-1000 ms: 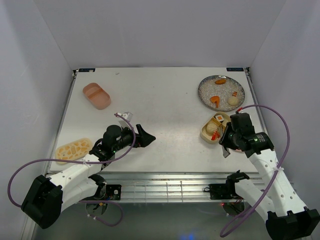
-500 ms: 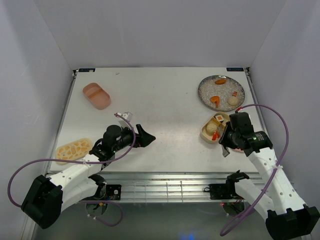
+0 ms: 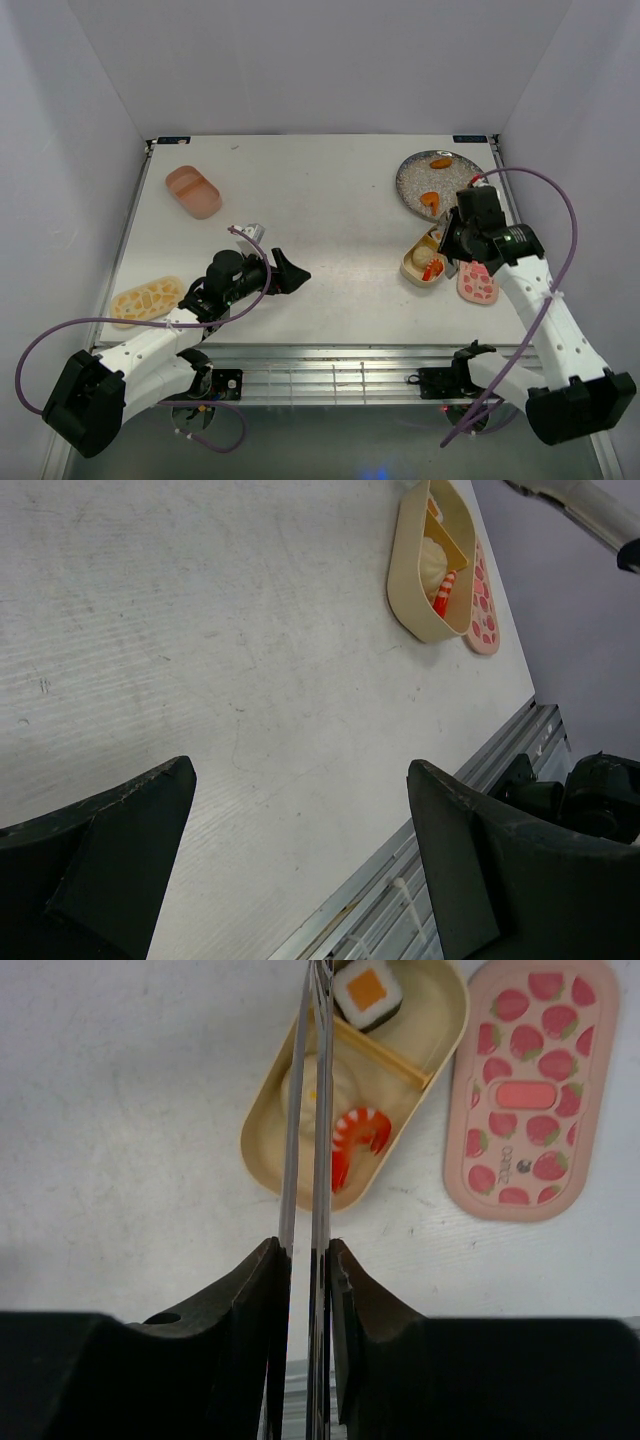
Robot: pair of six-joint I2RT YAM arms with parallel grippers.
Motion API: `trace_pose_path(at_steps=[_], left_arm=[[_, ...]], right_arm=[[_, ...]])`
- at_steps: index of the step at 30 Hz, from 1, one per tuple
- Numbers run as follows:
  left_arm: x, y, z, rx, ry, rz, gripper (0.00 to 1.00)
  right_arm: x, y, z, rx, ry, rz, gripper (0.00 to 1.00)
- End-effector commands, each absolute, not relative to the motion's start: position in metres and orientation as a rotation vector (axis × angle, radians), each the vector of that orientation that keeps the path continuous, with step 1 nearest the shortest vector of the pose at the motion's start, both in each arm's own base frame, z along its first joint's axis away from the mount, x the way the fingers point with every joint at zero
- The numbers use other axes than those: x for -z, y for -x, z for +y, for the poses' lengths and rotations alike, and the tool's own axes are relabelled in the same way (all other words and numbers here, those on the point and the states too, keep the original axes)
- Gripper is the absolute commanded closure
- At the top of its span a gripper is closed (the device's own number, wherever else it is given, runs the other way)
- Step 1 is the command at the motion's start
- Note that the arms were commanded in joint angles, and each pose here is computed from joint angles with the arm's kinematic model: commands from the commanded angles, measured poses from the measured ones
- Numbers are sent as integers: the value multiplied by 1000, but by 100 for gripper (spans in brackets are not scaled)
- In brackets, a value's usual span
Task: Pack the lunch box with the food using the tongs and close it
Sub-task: Pick up the fake food from the plate.
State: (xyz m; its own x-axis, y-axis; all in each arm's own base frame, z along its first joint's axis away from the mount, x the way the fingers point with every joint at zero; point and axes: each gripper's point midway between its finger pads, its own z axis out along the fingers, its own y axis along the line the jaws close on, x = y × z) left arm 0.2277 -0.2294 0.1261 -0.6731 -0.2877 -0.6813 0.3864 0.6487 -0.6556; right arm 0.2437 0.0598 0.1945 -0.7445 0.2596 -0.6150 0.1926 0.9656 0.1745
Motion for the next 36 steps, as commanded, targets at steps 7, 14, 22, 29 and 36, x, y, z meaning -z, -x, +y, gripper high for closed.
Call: trace_pose_path(at_steps=[7,14,22,29,36], left_arm=[[-135,-228,-229,1051,-92,2021,2],[-139,-228,-223,1034,-69,1993,2],[-145,-229,-218,1013,-51,1961,2],[-135,-234,-219,989,-46,2002,2],[-136,-233,-223,1007,-61,2011,2]], right_arm=[[-246,-350,47,45,-321,2272,69],[-232,-403,30,77,-403,2275,66],[-204,-433,-11,140,-431,2300,63],[-201,-439,-42,166,-457,2290,54],[-187,-455,-47,86,-387,2331,48]])
